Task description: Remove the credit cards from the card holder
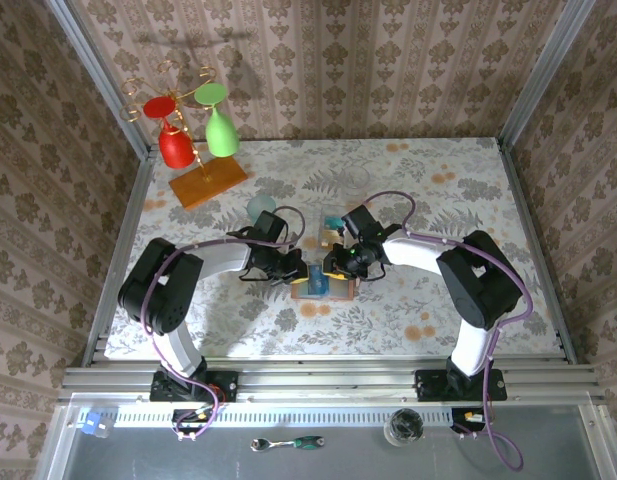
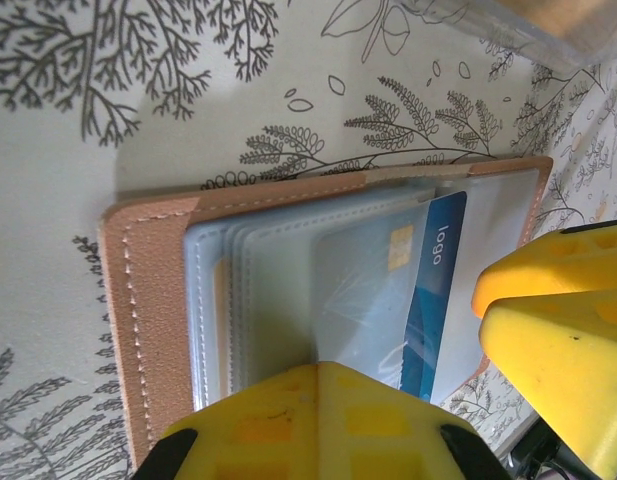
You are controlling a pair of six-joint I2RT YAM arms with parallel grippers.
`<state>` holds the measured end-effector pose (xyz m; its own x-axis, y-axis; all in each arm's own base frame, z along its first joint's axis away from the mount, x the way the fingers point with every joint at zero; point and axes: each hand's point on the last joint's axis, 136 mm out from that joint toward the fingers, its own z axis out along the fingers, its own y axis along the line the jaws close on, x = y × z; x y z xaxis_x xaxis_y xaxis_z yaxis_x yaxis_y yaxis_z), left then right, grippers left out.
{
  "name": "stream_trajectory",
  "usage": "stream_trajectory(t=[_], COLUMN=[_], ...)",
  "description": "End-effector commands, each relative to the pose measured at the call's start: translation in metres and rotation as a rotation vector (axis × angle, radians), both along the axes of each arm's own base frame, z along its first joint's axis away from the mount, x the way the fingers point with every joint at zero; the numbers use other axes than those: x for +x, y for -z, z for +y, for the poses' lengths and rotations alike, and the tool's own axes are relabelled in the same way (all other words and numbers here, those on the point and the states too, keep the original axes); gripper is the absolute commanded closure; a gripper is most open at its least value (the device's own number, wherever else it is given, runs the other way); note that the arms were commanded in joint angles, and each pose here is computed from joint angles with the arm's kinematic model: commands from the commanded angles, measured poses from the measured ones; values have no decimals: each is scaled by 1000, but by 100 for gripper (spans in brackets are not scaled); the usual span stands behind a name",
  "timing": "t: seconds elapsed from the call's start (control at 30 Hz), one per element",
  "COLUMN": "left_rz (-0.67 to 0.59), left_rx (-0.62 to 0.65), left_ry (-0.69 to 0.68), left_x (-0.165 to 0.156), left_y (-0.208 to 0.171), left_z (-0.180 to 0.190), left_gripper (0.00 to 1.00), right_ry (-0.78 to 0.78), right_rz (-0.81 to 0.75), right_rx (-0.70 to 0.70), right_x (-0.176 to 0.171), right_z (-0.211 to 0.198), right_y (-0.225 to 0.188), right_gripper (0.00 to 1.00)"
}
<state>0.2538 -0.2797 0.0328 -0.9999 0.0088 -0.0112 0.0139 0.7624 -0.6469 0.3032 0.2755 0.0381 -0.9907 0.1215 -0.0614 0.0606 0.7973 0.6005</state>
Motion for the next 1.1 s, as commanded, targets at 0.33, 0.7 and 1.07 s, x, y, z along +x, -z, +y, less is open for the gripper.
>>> stream_trajectory(t=[0.33,0.7,1.07], left_rz=[35,35,31], left_rx=[47,43,42], left_ry=[4,0,-3], left_x=[-9,-8,-7], left_y=[16,16,14], left_z=[11,11,12], left_gripper=[100,100,96], right_ry=[-2,13,19], right_rz=[70,38,37], right_rx=[47,16,2], right_x=[-6,-6,-9], right_z=[6,-2,-8], right_y=[15,9,8], right_gripper=[76,76,76])
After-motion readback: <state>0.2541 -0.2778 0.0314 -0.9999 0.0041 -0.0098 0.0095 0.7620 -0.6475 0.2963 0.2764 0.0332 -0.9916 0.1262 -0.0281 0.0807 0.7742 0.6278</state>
